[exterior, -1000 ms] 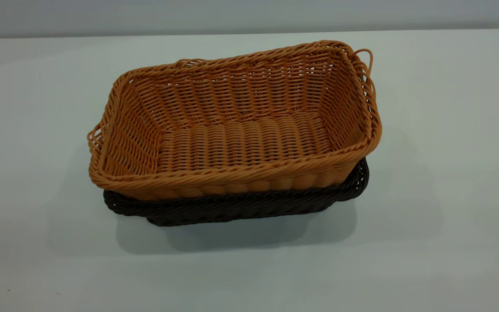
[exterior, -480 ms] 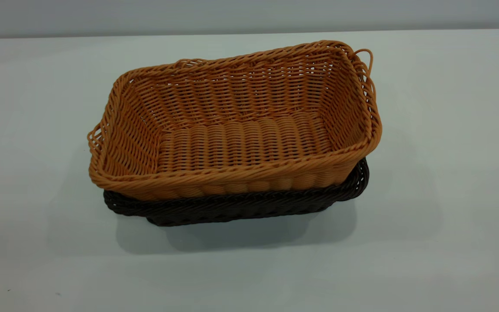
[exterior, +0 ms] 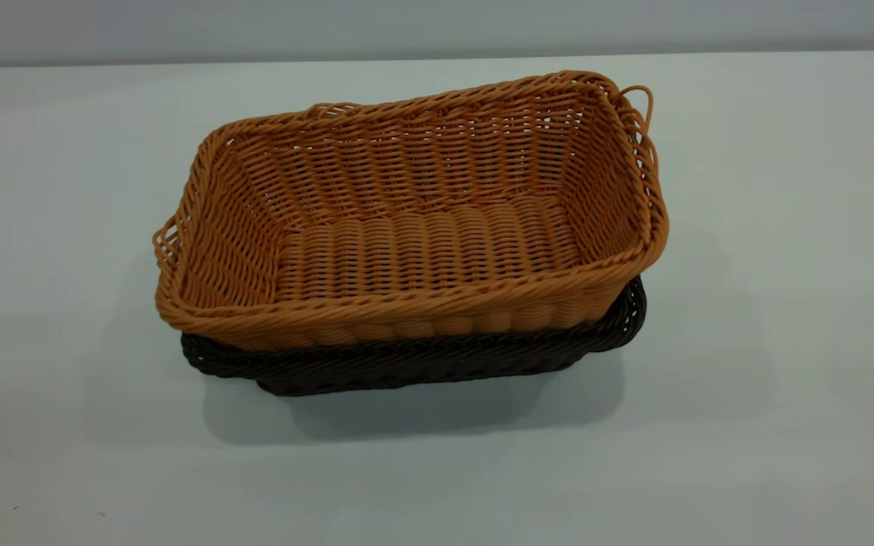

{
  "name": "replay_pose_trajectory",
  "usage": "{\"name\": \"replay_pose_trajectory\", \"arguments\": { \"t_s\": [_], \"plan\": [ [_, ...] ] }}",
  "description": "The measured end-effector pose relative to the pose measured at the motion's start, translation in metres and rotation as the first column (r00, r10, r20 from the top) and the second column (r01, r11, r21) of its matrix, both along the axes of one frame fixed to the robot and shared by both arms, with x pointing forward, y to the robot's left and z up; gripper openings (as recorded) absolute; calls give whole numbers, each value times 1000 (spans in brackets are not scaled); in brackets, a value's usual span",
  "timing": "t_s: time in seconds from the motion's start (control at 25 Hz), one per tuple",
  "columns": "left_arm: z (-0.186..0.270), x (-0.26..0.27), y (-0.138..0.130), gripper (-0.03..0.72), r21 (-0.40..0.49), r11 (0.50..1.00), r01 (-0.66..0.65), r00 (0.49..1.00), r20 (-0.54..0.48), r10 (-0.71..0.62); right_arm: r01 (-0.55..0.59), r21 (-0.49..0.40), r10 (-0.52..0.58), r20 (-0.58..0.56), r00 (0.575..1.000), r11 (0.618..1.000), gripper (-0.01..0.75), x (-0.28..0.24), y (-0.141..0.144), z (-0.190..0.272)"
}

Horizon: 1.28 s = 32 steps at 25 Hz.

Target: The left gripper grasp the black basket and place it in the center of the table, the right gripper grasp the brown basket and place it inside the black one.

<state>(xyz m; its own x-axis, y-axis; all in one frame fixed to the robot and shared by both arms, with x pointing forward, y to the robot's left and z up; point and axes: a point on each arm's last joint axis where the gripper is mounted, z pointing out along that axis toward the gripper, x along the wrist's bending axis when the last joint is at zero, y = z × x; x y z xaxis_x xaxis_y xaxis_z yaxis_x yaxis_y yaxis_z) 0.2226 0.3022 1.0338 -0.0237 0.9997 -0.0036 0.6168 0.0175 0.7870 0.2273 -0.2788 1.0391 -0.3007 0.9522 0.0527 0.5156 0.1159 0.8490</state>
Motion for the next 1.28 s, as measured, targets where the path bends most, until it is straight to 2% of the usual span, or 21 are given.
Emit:
{"name": "replay_pose_trajectory", "arguments": {
  "t_s": [0.6, 0.84, 1.04, 1.28],
  "plan": [
    [0, 0, 0, 558, -6, 1000, -4, 1000, 0, 4, 6, -1, -6, 0, 1000, 1000, 582, 0, 0, 0],
    [0, 0, 0, 558, -6, 1000, -4, 1000, 0, 4, 110, -8, -110, -7, 994, 994, 582, 2, -6, -1],
    [0, 0, 0, 558, -6, 1000, -4, 1000, 0, 4, 236, -16, -236, -15, 972, 972, 582, 3, -16, -2],
    [0, 0, 0, 558, -6, 1000, -4, 1000, 0, 4, 257, -17, -258, -11, 966, 966, 582, 4, -18, -1]
  ]
}}
